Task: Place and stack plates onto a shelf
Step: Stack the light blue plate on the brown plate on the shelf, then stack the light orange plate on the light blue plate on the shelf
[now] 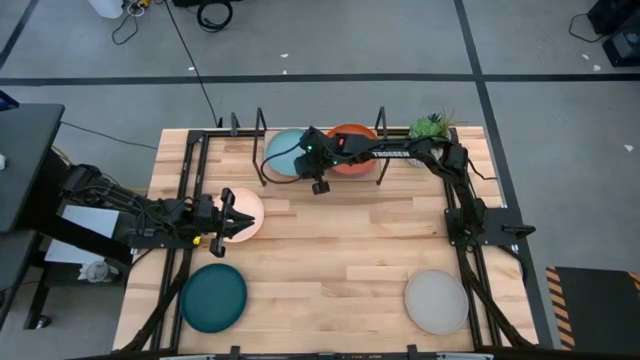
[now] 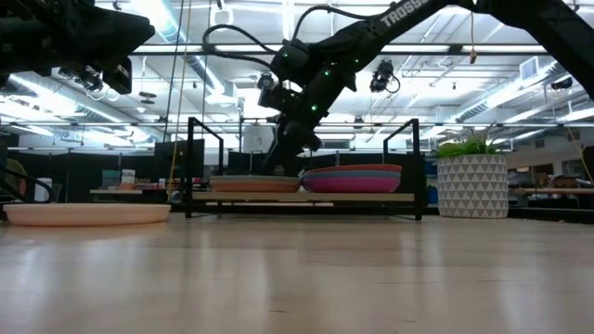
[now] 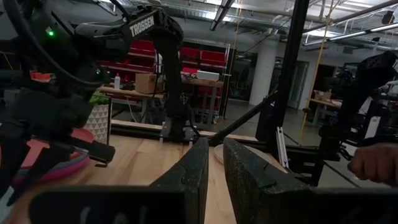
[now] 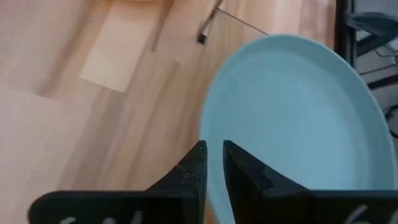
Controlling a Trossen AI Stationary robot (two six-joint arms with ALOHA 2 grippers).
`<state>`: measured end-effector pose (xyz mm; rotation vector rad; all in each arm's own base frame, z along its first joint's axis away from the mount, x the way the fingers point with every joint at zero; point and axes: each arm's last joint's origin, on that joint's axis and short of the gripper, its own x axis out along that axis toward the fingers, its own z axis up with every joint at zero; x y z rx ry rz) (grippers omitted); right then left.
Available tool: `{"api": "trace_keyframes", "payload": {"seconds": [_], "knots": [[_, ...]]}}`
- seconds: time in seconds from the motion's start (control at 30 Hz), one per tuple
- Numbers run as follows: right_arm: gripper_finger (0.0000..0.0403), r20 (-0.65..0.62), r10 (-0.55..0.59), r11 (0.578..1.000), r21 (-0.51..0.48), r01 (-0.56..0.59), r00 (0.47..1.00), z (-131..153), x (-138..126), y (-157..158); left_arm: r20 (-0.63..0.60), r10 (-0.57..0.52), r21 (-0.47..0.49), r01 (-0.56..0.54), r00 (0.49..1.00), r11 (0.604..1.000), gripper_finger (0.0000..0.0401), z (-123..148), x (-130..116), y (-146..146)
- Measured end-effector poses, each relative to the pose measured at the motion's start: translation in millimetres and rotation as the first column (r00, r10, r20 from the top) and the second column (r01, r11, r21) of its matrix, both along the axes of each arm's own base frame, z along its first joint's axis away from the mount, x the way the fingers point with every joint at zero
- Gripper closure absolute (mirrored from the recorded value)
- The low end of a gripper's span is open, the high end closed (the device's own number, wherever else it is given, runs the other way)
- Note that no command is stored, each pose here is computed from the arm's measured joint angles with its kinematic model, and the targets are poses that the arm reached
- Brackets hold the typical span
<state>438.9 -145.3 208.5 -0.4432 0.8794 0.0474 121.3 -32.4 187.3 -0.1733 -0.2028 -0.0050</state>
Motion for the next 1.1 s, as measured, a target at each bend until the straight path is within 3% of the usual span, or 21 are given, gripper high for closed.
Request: {"api": "trace_keyframes", "payload": {"seconds": [0.23,0.67,0.83,0.93,1.0,1.1], "knots": [[0.0340,-0.019,-0.070,0.988,-0.141,0.067,0.997,6.8,4.8,20.2,0.000,0.000,0.000,0.000,1.000,1.000,0.0346,0.0,0.0,0.0],[0.0339,-0.012,0.099,0.991,-0.087,-0.100,0.995,14.1,16.6,123.0,-0.001,0.000,0.003,0.000,1.000,1.000,0.0346,-0.1,0.0,0.0],[0.0342,-0.133,-0.001,0.987,-0.162,-0.021,0.991,11.3,3.2,163.0,-0.002,0.013,0.062,-0.013,1.000,0.998,0.0346,-0.1,0.0,0.0],[0.0349,-0.199,-0.034,0.993,-0.119,0.010,0.979,3.2,-5.7,177.5,-0.001,0.012,0.055,-0.011,1.000,0.998,0.0346,-0.1,0.0,0.0],[0.0357,-0.190,-0.007,0.998,-0.055,-0.004,0.982,-6.4,-8.1,183.8,-0.001,0.012,0.055,-0.012,1.000,0.998,0.0346,0.0,0.0,0.0],[0.0374,-0.120,0.012,0.998,-0.052,-0.019,0.993,-19.3,-16.8,190.2,0.000,0.013,0.064,-0.013,1.000,0.998,0.0346,0.1,0.0,0.1]]}}
